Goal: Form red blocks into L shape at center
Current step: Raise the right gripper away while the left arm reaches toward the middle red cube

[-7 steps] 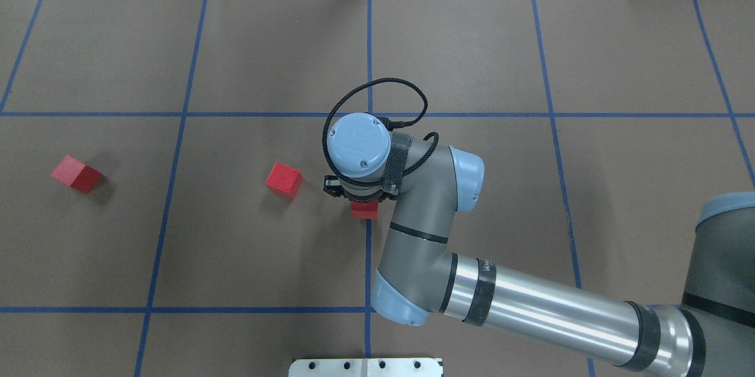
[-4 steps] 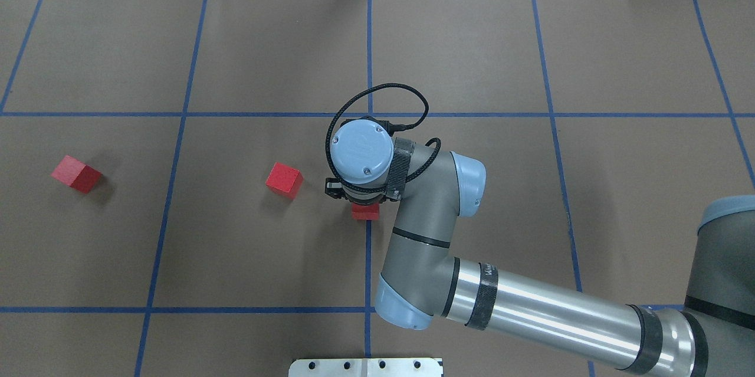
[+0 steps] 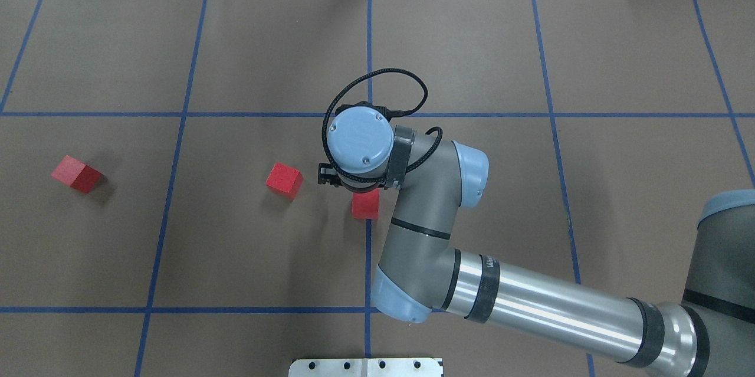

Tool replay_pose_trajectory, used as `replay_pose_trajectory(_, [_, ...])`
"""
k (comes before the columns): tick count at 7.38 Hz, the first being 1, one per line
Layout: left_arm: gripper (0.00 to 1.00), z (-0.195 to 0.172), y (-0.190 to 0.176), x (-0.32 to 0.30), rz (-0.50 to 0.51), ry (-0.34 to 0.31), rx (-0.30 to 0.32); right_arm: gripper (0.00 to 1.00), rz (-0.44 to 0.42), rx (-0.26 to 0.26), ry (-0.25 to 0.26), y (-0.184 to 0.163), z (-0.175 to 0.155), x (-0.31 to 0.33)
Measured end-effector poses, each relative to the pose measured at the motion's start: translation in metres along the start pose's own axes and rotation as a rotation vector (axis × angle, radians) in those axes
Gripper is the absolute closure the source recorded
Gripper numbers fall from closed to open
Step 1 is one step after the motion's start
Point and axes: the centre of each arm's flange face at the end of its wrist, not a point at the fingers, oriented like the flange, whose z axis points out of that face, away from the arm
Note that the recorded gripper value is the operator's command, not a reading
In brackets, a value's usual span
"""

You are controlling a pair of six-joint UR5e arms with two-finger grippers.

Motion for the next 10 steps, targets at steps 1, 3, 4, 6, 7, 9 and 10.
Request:
replay_pose_trajectory(1, [0.0,-0.002,-0.003,0.002,-0.009,0.001,0.006,0.0,0.009,0.0,-0.007,-0.031,-0.027,0.012])
replay_pose_trajectory(3, [0.0,-0.002,-0.012,0.021,-0.034,0.018,0.018,0.0,-0.002,-0.01,-0.018,-0.118,-0.087,0.062])
replay_pose_trajectory(4, [0.0,0.013,-0.018,0.046,-0.029,0.051,0.014,0.0,-0.024,-0.015,-0.022,-0.161,-0.11,0.1])
replay_pose_trajectory(6, [0.0,0.058,-0.043,0.13,-0.031,0.157,-0.014,0.0,-0.095,-0.013,-0.009,-0.227,-0.138,0.197])
replay_pose_trajectory(7, [0.0,0.083,-0.054,0.181,-0.038,0.186,-0.031,0.0,-0.14,-0.011,0.0,-0.245,-0.147,0.25])
replay_pose_trajectory(9, [0.0,0.141,-0.058,0.281,-0.024,0.164,-0.033,0.0,-0.218,-0.02,0.007,-0.256,-0.161,0.351])
replay_pose_trajectory(10, [0.0,0.163,-0.053,0.319,-0.021,0.165,-0.044,0.0,-0.244,-0.027,0.014,-0.256,-0.163,0.388])
